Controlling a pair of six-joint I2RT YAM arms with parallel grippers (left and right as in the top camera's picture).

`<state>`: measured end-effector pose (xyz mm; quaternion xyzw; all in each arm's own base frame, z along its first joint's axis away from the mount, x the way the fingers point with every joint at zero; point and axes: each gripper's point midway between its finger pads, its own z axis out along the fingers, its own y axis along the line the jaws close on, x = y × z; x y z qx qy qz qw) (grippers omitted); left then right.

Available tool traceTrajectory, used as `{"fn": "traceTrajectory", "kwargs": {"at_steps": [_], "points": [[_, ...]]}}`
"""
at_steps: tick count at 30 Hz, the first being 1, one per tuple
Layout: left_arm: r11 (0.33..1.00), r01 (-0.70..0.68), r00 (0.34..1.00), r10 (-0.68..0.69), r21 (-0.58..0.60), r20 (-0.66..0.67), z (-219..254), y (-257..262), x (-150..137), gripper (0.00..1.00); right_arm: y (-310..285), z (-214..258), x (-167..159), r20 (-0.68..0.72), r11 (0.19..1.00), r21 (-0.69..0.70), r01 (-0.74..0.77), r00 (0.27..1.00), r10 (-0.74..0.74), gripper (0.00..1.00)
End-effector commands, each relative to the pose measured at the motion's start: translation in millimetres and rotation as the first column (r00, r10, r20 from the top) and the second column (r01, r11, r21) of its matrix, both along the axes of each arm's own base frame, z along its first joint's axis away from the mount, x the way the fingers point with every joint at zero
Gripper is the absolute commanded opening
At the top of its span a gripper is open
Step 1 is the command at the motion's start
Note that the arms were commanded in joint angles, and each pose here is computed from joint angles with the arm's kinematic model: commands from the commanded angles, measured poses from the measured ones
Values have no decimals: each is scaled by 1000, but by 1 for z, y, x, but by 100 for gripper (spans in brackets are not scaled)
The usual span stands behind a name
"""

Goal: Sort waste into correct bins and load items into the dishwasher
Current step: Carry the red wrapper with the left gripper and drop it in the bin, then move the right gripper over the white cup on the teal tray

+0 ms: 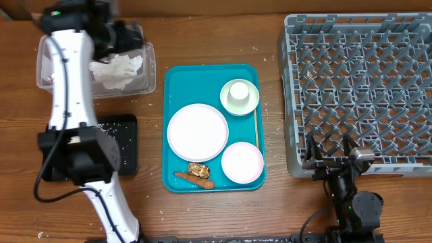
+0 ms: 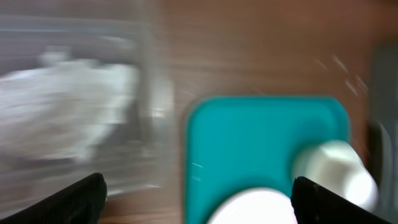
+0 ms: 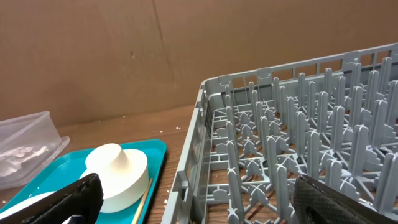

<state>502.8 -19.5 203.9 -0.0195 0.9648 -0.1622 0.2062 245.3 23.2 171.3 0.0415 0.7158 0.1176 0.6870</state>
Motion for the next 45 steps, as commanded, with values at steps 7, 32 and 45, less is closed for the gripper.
{"fn": "traceTrajectory", "kwargs": {"at_steps": [7,32,45], "points": [[840,535,844,-537,92,-3,-19,-166,-45,100,0,-1,0,7,1000,-7,2,1000,-2,100],[834,-494,840,531,247,-114,-32,60,-18,100,0,-1,0,7,1000,-7,2,1000,-2,100],[834,-528,822,549,161,-151,-32,76,-18,100,-17,0,1,16,995,-31,99,995,-98,100]]}}
